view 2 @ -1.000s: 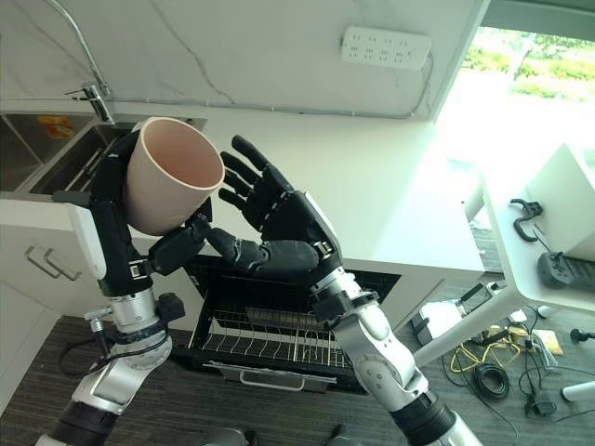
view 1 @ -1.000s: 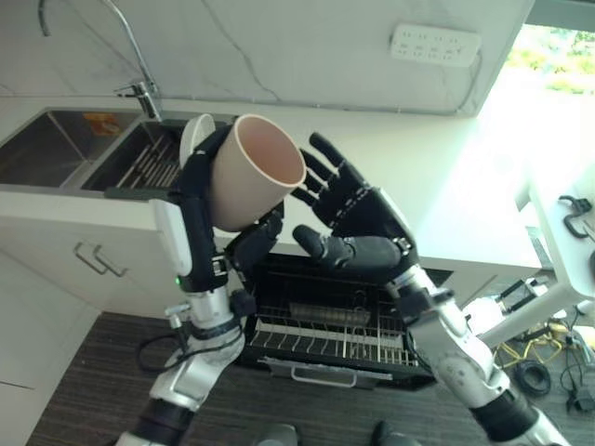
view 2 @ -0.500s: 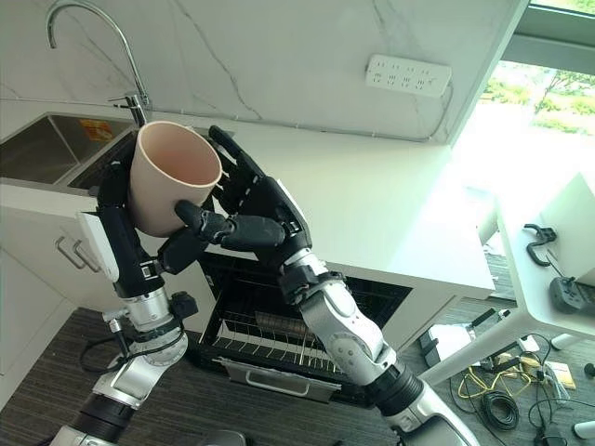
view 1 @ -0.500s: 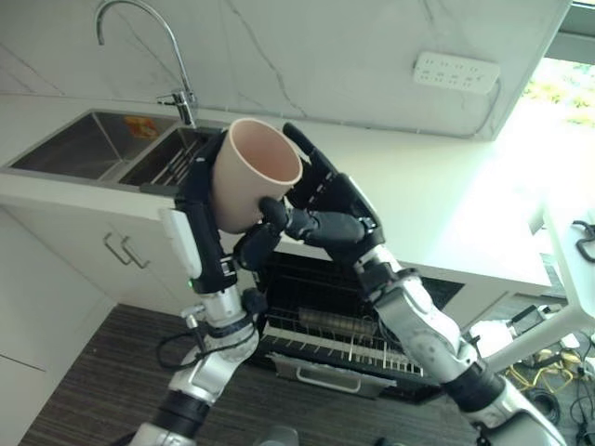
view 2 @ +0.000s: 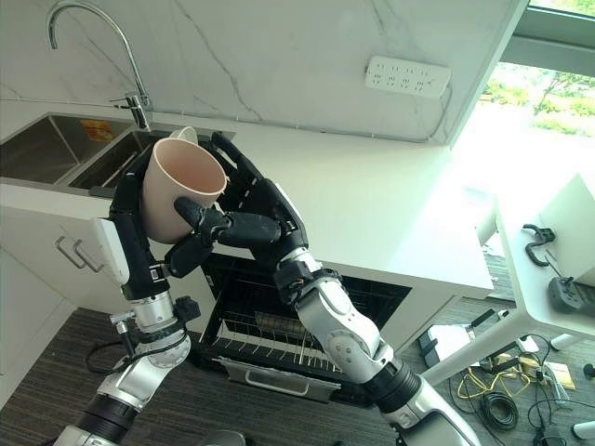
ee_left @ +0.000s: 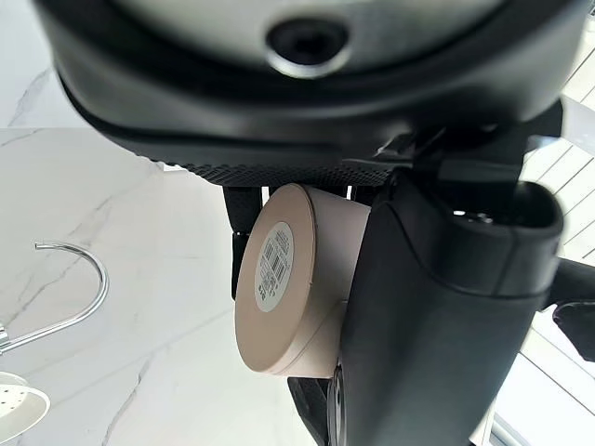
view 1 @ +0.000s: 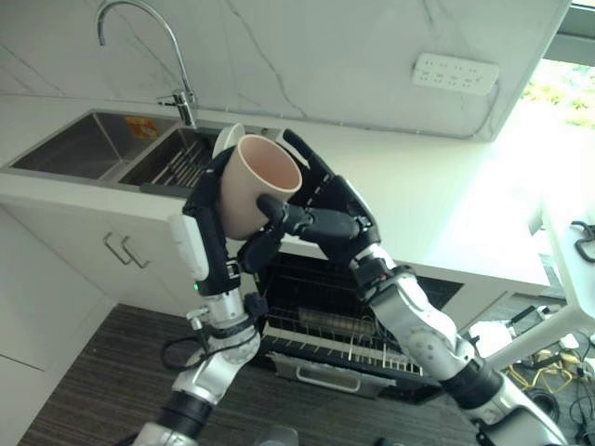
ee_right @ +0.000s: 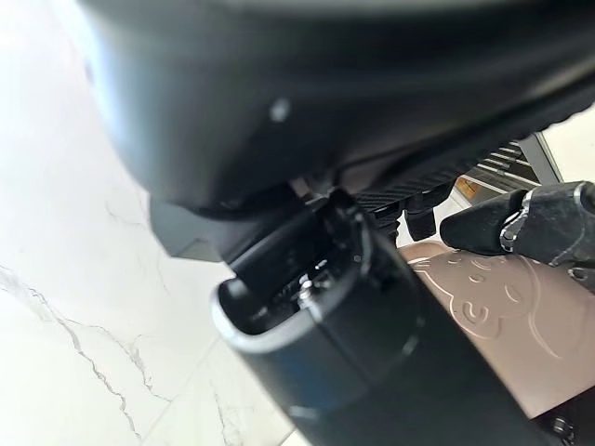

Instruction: Place the dishes in the dishwasher.

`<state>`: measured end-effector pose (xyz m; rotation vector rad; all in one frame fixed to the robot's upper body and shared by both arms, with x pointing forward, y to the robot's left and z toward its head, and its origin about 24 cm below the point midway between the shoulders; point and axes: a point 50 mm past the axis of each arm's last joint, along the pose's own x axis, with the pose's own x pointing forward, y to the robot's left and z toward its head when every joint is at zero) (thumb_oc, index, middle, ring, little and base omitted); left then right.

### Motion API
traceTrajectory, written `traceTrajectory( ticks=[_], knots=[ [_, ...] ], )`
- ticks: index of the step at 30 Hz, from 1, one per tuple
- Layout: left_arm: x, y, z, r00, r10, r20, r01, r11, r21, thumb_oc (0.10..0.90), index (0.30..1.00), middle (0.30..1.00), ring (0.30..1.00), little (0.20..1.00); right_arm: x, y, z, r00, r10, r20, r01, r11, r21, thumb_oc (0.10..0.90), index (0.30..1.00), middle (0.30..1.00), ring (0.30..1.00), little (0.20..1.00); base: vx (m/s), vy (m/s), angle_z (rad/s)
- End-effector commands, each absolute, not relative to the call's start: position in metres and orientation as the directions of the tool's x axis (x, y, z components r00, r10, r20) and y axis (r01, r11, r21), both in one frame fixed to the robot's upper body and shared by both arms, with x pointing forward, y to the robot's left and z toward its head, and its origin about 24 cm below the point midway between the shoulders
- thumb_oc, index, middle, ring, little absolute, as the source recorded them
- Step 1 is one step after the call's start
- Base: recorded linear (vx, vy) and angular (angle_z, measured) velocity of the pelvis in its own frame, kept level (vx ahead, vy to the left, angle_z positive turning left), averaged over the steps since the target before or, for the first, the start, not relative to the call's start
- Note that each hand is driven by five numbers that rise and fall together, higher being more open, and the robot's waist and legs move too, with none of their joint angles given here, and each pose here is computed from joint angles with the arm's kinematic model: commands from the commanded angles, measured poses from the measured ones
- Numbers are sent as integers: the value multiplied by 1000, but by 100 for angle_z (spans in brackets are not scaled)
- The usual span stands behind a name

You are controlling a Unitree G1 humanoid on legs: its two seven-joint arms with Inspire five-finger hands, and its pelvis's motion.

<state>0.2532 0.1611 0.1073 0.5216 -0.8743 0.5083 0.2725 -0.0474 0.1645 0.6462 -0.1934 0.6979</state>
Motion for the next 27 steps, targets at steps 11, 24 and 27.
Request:
traceTrajectory(
  ticks=[11,24,27],
  knots=[
    [260,122,128,430,12,903,-482,848,218,400,300,300,300,300,273,0,208,585,660,471,-807,412,424,800,900,900,900,900,-21,-10,0],
    [271,103,133,413,-63,909,-498,820,283,400,300,300,300,300,278,19,225,575,679,456,-817,450,360,800,900,900,900,900,-13,-11,5],
    [268,99,132,394,-57,917,-506,819,269,400,300,300,300,300,278,22,228,576,672,464,-817,454,356,800,900,900,900,900,-22,-18,1]
  ],
)
